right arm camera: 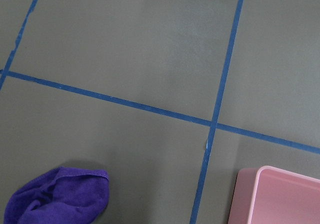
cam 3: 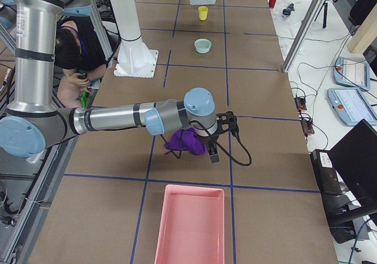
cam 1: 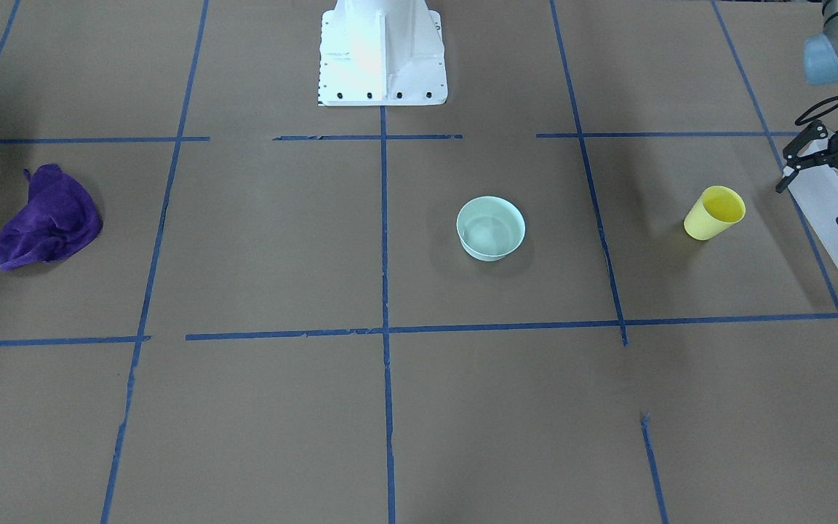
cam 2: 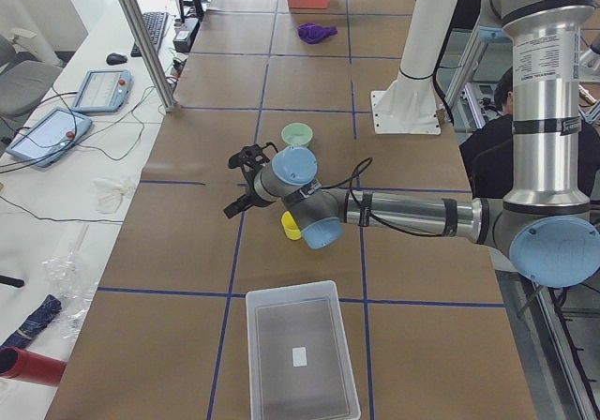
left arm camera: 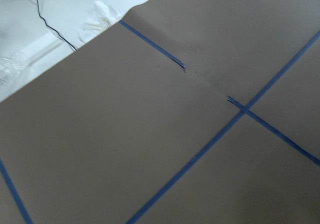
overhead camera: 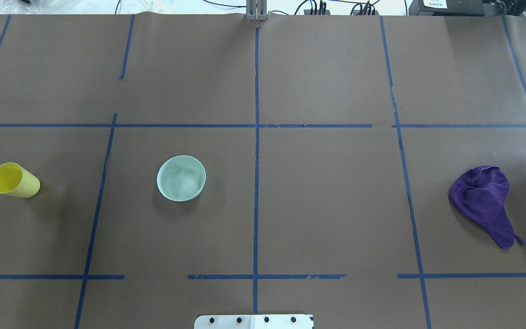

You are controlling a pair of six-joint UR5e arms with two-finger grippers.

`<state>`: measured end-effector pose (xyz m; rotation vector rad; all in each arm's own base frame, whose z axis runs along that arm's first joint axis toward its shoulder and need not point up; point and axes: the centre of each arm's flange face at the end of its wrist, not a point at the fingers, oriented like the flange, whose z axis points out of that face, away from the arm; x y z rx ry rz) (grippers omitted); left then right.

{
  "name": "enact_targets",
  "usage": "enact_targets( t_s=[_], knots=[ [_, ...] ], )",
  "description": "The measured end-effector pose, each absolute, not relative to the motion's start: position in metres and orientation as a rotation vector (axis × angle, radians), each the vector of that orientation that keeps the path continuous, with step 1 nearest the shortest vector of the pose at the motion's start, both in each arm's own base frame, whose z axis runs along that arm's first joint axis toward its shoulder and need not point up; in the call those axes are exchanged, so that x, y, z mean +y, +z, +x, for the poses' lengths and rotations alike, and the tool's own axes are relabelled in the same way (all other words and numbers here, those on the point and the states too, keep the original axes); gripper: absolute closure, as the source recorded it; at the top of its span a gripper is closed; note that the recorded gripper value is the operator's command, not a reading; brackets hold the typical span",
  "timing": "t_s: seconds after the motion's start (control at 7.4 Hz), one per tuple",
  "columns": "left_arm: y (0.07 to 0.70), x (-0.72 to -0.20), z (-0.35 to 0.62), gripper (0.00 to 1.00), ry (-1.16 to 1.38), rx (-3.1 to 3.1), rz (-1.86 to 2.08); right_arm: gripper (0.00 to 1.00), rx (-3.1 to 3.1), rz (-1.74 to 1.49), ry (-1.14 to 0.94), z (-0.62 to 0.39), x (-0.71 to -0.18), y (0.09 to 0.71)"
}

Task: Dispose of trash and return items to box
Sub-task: 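Reach the left gripper to the yellow cup and grasp it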

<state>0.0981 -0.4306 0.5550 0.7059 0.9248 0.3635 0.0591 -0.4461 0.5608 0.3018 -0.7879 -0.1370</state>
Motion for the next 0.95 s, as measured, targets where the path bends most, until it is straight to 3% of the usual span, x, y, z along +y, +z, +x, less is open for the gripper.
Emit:
enact_targets(
  t_s=[0.14, 0.41, 0.54, 0.68, 0.95],
  knots=[
    [0.566, -0.418, 0.122, 0.27, 0.264, 0.937, 0.629, 0.00, -0.789, 0.297, -0.135, 0.059, -0.444, 0.563],
    [0.586, -0.395, 0.160, 0.36, 0.106, 0.925, 0.530, 0.00, -0.790, 0.288, -0.131, 0.059, -0.440, 0.568],
    [0.593, -0.387, 0.166, 0.50, 0.077, 0.912, 0.513, 0.00, -0.791, 0.284, -0.130, 0.059, -0.438, 0.569],
    [0.599, -0.381, 0.170, 1.00, 0.068, 0.900, 0.503, 0.00, -0.791, 0.281, -0.129, 0.059, -0.437, 0.571],
    [0.606, -0.373, 0.173, 1.00, 0.071, 0.887, 0.490, 0.00, -0.791, 0.276, -0.127, 0.059, -0.434, 0.573]
  ],
)
